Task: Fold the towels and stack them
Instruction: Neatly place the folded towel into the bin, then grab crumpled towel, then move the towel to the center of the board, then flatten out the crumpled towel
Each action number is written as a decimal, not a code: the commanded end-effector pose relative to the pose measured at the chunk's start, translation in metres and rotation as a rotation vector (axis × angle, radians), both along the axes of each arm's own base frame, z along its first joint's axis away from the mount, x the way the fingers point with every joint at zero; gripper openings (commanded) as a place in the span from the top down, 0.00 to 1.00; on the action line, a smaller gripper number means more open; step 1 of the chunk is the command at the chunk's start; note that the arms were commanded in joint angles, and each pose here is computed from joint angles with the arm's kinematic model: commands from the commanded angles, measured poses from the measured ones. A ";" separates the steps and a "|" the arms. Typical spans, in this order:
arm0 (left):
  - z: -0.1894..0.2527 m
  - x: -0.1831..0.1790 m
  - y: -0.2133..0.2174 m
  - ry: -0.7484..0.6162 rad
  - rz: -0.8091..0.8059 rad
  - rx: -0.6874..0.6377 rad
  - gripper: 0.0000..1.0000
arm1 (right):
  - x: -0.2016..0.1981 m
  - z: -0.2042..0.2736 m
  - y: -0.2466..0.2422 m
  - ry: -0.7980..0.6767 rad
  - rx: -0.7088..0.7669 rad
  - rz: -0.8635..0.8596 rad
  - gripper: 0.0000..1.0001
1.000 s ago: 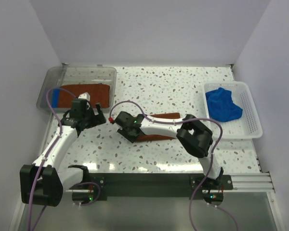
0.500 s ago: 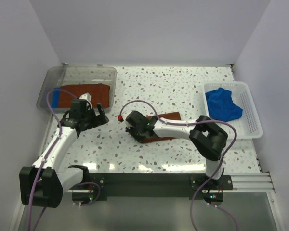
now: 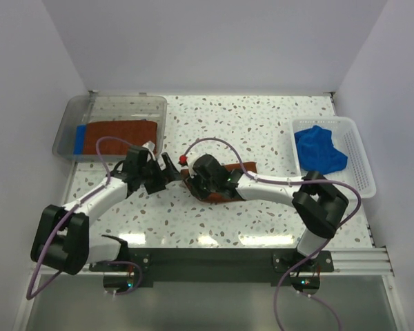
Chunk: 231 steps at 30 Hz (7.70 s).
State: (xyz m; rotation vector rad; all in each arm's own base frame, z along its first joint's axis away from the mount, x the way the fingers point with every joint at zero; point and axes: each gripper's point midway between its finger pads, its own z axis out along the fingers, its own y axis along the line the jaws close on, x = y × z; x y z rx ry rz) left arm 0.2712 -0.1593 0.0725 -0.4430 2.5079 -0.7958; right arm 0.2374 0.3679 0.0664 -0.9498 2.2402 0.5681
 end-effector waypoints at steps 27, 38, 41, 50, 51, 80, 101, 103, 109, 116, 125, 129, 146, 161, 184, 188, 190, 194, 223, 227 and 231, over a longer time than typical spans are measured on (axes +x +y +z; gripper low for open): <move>-0.032 0.030 -0.065 -0.062 -0.028 0.027 0.89 | 0.002 0.019 0.013 -0.029 0.160 -0.030 1.00; 0.040 0.084 -0.039 -0.190 -0.122 0.296 1.00 | -0.001 0.045 -0.018 -0.091 0.063 -0.025 0.14; 0.068 0.112 -0.010 -0.208 -0.099 0.383 1.00 | -0.008 0.057 -0.038 -0.106 0.018 -0.023 0.01; 0.108 0.148 0.103 -0.116 -0.030 0.678 1.00 | -0.034 0.075 -0.096 -0.103 -0.055 -0.076 0.01; 0.112 0.149 0.113 -0.106 -0.017 0.703 1.00 | -0.037 0.075 -0.101 -0.097 -0.069 -0.079 0.01; 0.076 0.215 0.305 -0.007 0.298 0.901 0.94 | -0.020 0.055 -0.117 -0.111 -0.256 -0.075 0.01; 0.111 0.182 0.318 0.055 0.446 0.955 0.00 | 0.077 0.135 -0.259 -0.318 -0.388 -0.810 0.01; 0.142 0.184 0.285 -0.099 0.416 0.890 0.00 | 0.090 0.143 -0.290 -0.305 -0.381 -0.950 0.01; 0.146 0.146 0.187 -0.368 0.229 0.675 0.00 | 0.118 0.123 -0.377 -0.182 -0.307 -1.289 0.04; 0.127 0.075 0.156 -0.487 0.170 0.550 0.00 | 0.156 0.083 -0.439 -0.080 -0.161 -1.490 0.10; 0.119 0.057 0.134 -0.559 0.098 0.488 0.00 | 0.178 0.011 -0.452 0.088 -0.077 -1.509 0.42; 0.120 0.054 0.132 -0.559 0.070 0.495 0.00 | 0.171 0.036 -0.459 0.038 -0.143 -1.468 0.95; 0.107 0.055 0.126 -0.552 0.031 0.481 0.00 | 0.190 0.322 -0.248 -0.535 0.043 -0.778 1.00; 0.112 0.049 0.098 -0.564 -0.065 0.374 0.00 | -0.048 0.090 -0.114 0.035 -0.165 -0.168 0.53; 0.013 0.056 -0.044 -0.283 -0.266 0.401 0.22 | 0.081 0.015 -0.153 0.064 -0.217 -0.496 0.47; -0.004 0.065 -0.055 -0.255 -0.278 0.454 0.23 | 0.069 0.030 -0.137 0.096 -0.106 -0.464 0.48; -0.019 0.065 -0.057 -0.222 -0.287 0.476 0.27 | 0.057 0.030 -0.128 0.106 -0.099 -0.435 0.47; -0.038 0.063 -0.053 -0.171 -0.285 0.509 0.34 | 0.041 0.015 -0.125 0.158 -0.130 -0.455 0.45; -0.069 -0.061 0.006 0.149 -0.374 0.545 1.00 | 0.126 0.216 -0.260 -0.305 0.147 -0.868 1.00; -0.047 -0.114 -0.020 0.154 -0.447 0.367 1.00 | 0.139 0.264 -0.235 -0.389 0.274 -0.748 1.00; -0.029 -0.143 -0.032 0.145 -0.447 0.279 1.00 | 0.152 0.253 -0.207 -0.298 0.308 -0.666 1.00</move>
